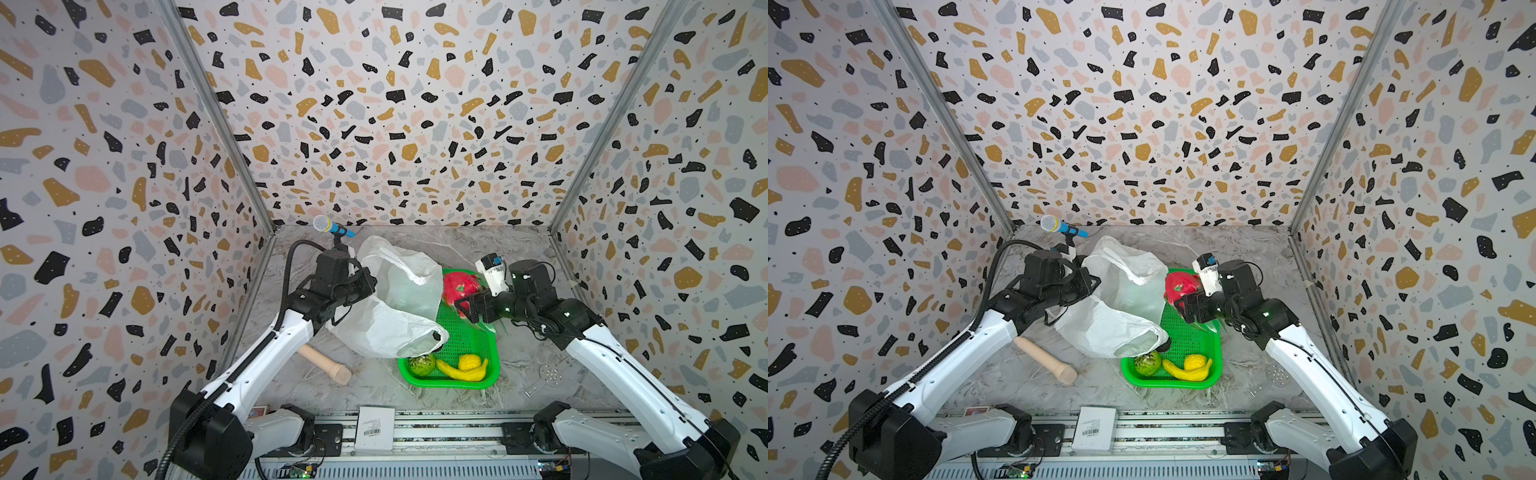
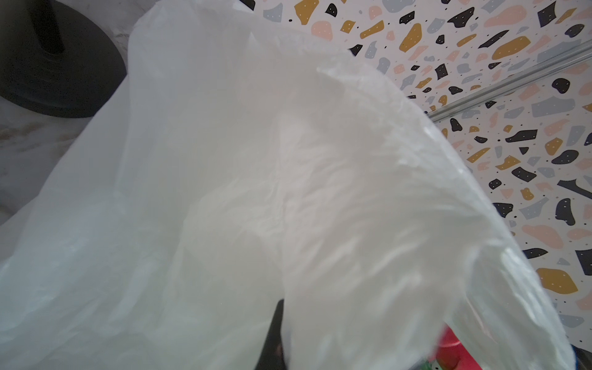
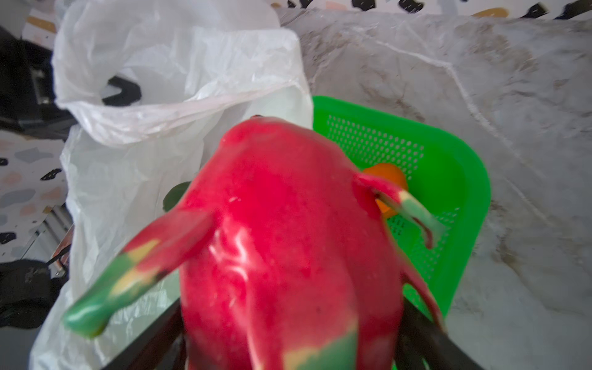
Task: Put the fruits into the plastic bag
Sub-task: 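Lift the dragon fruit with the right gripper and carry it into the bag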
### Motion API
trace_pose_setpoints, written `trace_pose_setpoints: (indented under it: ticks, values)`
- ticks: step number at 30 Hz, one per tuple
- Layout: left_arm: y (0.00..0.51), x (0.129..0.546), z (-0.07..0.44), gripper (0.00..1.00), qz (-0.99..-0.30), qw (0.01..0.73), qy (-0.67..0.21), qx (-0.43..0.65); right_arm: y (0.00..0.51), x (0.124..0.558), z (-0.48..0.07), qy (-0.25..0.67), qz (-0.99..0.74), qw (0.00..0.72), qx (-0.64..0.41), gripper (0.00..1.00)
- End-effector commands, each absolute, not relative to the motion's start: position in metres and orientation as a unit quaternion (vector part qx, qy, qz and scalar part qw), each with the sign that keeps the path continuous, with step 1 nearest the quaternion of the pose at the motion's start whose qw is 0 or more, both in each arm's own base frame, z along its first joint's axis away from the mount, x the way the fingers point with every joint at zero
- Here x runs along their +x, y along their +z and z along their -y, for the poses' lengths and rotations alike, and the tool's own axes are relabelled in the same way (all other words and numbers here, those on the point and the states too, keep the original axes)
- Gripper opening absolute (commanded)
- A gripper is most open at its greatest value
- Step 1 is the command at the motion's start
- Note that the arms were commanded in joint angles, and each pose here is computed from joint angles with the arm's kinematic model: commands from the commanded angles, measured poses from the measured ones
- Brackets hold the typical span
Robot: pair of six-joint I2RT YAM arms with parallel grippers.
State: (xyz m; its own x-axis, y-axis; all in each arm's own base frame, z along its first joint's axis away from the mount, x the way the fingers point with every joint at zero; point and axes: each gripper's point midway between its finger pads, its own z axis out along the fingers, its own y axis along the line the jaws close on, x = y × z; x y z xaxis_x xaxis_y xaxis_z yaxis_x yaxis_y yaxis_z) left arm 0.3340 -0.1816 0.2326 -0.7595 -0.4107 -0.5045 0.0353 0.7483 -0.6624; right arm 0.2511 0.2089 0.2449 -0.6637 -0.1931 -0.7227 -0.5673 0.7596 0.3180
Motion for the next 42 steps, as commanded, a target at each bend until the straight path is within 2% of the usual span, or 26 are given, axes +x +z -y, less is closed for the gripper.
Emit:
trace_pose_setpoints:
  ticks: [1,7,13,23,29,33,42]
  values:
    - [0.241,0.339,0.183,0.0,-0.868,0.344,-0.345,-0.093,0.259,0.232,-0.244,0.33,-0.836,0.342,-0.274,0.55]
    - [0.242,0.338,0.185,0.0,-0.869,0.345,-0.344,-0.083,0.261,0.227,-0.298,0.374,-0.809,0.33,-0.312,0.55]
    - [0.245,0.334,0.183,0.0,-0.87,0.352,-0.338,-0.07,0.269,0.251,-0.327,0.385,-0.802,0.333,-0.312,0.55]
    - [0.249,0.327,0.182,0.0,-0.868,0.359,-0.339,-0.048,0.288,0.298,-0.337,0.355,-0.81,0.376,-0.276,0.57]
    - [0.252,0.326,0.185,0.0,-0.865,0.361,-0.346,-0.04,0.303,0.322,-0.333,0.398,-0.798,0.388,-0.235,0.57]
    - [0.258,0.326,0.188,0.0,-0.859,0.365,-0.358,-0.035,0.304,0.326,-0.346,0.429,-0.793,0.373,-0.217,0.57]
    - [0.27,0.327,0.201,0.0,-0.839,0.356,-0.409,-0.042,0.299,0.303,-0.393,0.509,-0.781,0.326,-0.155,0.58]
